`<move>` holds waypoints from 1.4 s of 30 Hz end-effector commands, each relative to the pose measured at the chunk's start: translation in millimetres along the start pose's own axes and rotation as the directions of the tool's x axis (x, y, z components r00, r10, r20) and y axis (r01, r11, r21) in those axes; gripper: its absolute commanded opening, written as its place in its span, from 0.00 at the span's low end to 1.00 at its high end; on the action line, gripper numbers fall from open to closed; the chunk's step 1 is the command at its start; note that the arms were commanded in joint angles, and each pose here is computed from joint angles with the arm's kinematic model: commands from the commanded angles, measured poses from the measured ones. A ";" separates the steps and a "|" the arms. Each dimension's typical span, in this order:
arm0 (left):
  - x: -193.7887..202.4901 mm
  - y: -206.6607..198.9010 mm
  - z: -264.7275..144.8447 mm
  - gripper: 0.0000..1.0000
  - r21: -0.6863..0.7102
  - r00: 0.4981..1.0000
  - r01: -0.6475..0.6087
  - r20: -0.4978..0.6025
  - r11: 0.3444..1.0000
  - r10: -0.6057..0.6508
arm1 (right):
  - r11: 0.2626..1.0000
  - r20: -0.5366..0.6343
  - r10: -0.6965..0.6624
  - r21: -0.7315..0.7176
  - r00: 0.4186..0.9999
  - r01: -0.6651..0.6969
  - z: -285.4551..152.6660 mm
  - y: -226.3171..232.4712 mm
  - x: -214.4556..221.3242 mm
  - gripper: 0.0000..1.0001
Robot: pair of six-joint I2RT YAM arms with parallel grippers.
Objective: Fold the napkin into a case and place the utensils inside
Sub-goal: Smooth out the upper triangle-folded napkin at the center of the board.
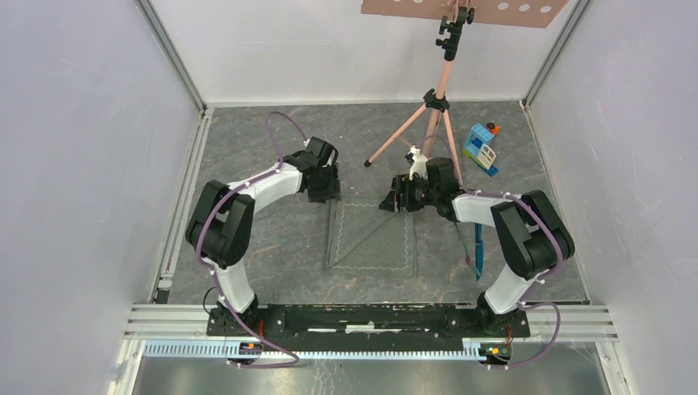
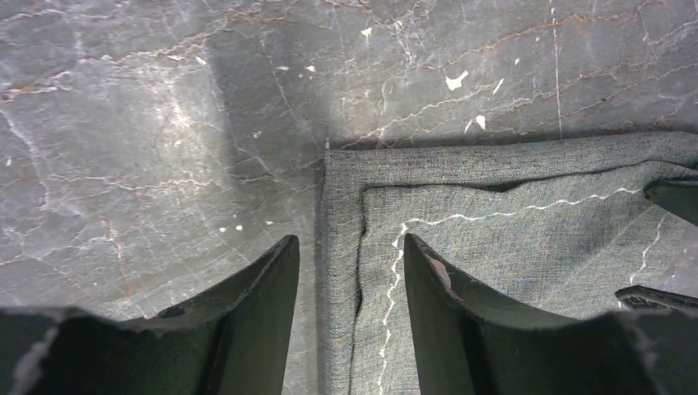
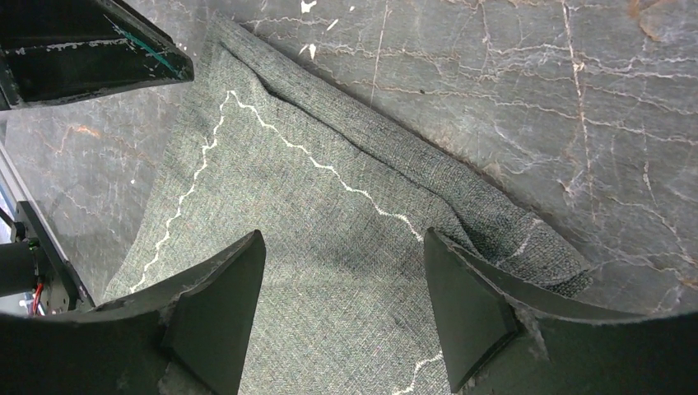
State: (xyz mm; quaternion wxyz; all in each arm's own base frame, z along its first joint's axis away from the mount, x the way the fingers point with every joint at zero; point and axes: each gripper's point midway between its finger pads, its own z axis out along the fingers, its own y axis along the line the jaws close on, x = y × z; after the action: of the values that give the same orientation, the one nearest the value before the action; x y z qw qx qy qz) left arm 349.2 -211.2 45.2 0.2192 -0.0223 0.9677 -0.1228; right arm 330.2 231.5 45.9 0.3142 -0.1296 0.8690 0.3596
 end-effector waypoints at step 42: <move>-5.6 5.6 15.4 0.13 -0.071 1.000 -0.017 -0.014 0.997 0.016 | 0.999 0.058 -0.054 0.008 0.997 0.054 10.9 1.9 -41.4 0.79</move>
State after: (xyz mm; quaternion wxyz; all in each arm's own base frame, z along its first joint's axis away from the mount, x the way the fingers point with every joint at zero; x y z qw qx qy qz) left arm 353.5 -210.6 19.5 0.1918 -0.0219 0.9770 -0.0909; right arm 353.0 237.3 39.9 0.3199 -0.1231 0.8645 0.3676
